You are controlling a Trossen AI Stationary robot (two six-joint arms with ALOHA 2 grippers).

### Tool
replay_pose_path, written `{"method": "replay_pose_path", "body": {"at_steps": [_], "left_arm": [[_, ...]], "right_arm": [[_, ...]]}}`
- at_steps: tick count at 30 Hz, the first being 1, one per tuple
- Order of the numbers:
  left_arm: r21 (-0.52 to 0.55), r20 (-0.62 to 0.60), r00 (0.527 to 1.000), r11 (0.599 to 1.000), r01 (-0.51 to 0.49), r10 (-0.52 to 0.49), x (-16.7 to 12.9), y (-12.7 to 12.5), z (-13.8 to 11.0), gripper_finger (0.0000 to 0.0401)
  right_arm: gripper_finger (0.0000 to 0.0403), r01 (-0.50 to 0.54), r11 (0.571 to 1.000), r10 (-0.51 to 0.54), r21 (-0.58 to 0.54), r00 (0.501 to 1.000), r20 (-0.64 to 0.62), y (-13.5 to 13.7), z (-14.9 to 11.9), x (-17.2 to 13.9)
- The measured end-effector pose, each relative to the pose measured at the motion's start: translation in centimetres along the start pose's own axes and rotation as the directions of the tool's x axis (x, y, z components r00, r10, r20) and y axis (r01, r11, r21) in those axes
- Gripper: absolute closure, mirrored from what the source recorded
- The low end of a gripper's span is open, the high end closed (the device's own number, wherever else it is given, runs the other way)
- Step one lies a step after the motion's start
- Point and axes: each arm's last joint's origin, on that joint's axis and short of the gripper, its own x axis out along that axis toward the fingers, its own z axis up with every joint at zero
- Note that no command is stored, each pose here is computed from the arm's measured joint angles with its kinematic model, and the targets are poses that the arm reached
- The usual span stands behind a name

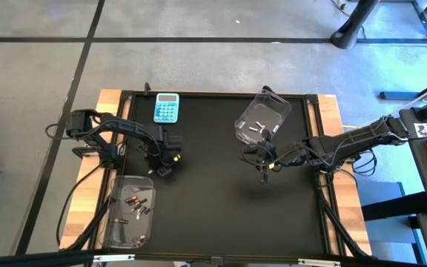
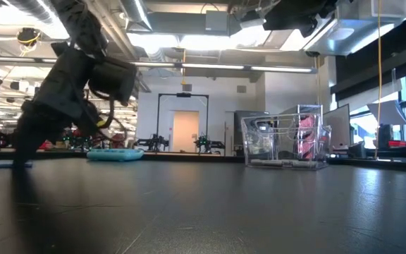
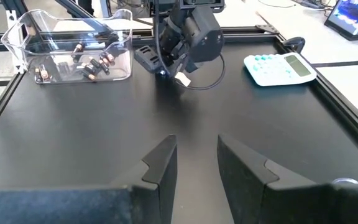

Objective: Sort batteries
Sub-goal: Put the white battery into the top transparent bin

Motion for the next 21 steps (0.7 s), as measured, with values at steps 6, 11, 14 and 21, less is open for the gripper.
{"method": "replay_pose_path", "body": {"at_steps": [6,11,14,21], "left_arm": [[0.077,0.199,0.980,0.997,-0.012,-0.003,-1.4,-1.1,1.7,0.0389],[0.162,0.384,0.916,0.985,0.054,-0.114,-2.3,-2.4,3.6,0.0385],[0.231,0.499,0.845,0.969,0.084,-0.192,-3.1,-3.3,4.7,0.0384],[0.414,0.678,0.655,0.910,0.036,-0.334,-4.5,-5.9,5.8,0.0383]], "right_arm": [[0.0288,0.019,1.000,-0.019,0.001,1.000,0.007,0.0,0.1,0.0],[0.0288,0.021,1.000,-0.021,0.002,1.000,0.010,0.0,0.1,0.0],[0.0288,0.023,1.000,-0.023,0.002,1.000,0.011,-0.1,0.1,0.0],[0.0288,0.025,1.000,-0.025,0.003,1.000,0.010,-0.1,0.1,0.0]]}}
